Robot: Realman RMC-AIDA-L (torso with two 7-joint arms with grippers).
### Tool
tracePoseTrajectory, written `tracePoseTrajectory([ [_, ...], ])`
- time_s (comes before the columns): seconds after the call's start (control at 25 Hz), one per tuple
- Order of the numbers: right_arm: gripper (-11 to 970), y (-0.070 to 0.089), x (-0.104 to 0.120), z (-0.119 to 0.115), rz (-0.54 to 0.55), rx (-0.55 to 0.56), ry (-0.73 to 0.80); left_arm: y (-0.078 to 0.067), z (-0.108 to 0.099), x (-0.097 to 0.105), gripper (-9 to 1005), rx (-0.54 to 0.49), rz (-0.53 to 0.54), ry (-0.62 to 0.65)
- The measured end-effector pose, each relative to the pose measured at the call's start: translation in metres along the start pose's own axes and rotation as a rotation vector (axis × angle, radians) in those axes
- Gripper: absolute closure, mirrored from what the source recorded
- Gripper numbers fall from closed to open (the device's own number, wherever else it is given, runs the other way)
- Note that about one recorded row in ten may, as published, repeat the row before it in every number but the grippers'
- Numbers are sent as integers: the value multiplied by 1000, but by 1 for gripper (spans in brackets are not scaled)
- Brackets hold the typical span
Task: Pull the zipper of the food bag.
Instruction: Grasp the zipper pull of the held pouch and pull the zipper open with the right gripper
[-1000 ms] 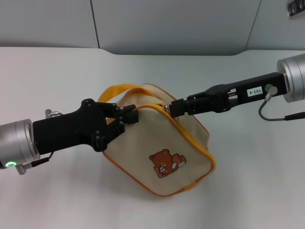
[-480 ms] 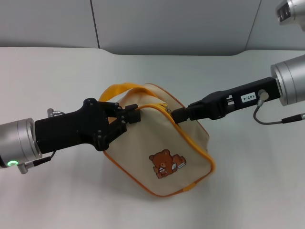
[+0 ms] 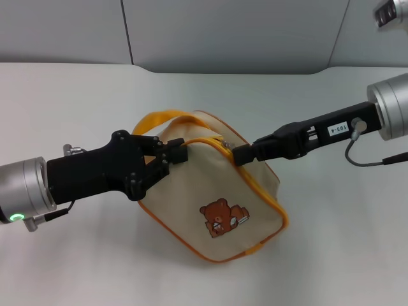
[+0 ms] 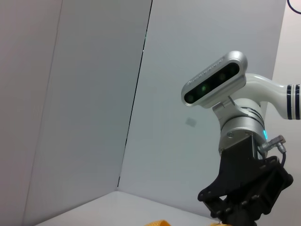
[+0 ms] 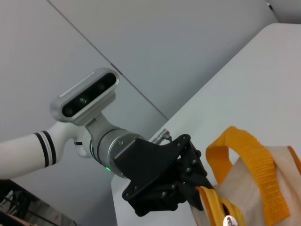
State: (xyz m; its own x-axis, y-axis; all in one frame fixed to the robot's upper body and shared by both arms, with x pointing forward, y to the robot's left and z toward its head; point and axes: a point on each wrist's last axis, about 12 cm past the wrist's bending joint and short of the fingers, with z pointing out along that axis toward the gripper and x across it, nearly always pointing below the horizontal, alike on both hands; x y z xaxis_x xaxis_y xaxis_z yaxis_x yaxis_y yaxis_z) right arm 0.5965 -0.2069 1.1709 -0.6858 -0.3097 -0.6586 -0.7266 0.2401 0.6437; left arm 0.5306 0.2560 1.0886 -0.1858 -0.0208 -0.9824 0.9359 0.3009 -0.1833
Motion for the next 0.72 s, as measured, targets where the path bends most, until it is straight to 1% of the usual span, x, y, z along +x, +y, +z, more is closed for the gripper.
tracePoseTrajectory([
  [0.24,960,1,-4,-7,27,15,-29,0,0,0,937,-4,-1,0],
  [0.44,957,-3,-7,-22,46,27,-109,0,0,1,937,-3,-2,3],
  [0.64,943,-4,-7,-16,36,22,-79,0,0,1,937,-3,2,4],
  [0.72,882,-6,-7,-11,25,21,-55,0,0,1,937,-3,3,4],
])
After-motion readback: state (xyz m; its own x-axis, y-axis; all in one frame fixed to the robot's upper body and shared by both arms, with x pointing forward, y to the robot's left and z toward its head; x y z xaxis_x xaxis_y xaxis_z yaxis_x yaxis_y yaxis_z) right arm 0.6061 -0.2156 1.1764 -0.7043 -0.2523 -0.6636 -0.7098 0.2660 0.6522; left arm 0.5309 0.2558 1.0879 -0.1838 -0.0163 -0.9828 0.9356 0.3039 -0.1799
